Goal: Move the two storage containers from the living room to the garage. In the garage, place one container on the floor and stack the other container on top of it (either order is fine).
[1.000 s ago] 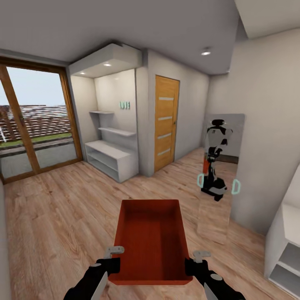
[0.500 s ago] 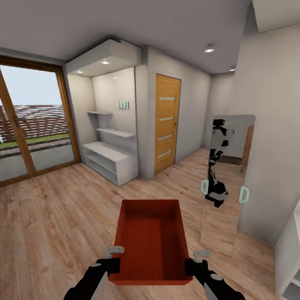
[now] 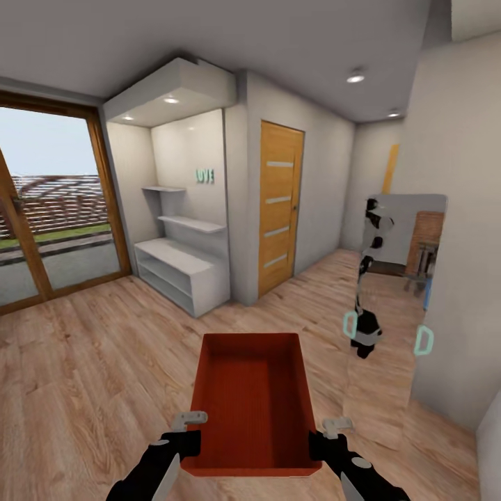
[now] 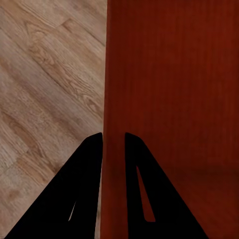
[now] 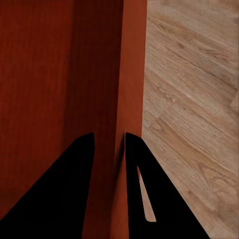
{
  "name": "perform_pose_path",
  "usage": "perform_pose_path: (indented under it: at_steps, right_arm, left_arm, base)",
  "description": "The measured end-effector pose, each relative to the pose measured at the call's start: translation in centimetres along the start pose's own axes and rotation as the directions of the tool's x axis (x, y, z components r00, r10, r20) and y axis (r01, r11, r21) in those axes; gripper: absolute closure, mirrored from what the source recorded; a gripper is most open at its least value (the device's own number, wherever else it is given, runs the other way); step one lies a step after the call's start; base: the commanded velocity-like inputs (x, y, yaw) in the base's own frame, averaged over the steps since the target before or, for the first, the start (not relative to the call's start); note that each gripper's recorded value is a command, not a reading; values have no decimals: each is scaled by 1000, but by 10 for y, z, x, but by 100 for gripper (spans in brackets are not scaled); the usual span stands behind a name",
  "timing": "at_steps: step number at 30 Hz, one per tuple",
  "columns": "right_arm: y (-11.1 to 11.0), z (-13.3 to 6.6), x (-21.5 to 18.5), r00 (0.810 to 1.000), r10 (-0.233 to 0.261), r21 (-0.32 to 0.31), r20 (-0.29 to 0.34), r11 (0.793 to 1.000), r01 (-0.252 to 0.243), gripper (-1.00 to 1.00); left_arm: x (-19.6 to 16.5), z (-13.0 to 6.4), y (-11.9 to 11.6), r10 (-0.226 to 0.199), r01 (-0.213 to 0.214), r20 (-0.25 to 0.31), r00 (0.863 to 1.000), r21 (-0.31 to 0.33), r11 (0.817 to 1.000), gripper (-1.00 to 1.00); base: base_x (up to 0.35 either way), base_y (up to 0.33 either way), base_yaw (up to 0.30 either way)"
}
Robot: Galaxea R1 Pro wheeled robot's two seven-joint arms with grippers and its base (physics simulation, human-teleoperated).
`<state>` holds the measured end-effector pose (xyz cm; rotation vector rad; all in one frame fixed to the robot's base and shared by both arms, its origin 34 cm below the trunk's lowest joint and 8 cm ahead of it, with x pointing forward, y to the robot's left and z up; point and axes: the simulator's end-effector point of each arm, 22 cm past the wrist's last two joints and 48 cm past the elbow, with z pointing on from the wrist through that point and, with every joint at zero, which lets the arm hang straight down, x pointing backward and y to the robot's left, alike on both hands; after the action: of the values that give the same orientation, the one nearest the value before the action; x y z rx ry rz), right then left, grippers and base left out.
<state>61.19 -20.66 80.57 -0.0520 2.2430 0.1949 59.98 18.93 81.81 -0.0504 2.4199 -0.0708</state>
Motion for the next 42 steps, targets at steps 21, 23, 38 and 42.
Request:
perform_pose_path:
  at_steps: [21,23,38,42]
  right_arm:
    - [0,0,0,1000,0,0,-1,1000,0,100]
    - [0,0,0,1000,0,0,-1,1000,0,100]
    - [0,0,0,1000,0,0,0,1000,0,100]
    - [0,0,0,1000,0,0,-1,1000,0,100]
  left_arm:
    - [0,0,0,0,0,-1,1000,0,1000,100]
    - [0,0,0,0,0,-1,1000,0,1000,100]
    - [0,0,0,1,-1,-1,1000,0,1000,100]
    - [0,0,0,1,-1,-1,1000,0,1000,100]
  base:
    - [329,22,0]
    - [329,0,0]
    - [329,36,0]
    - [329,83,0]
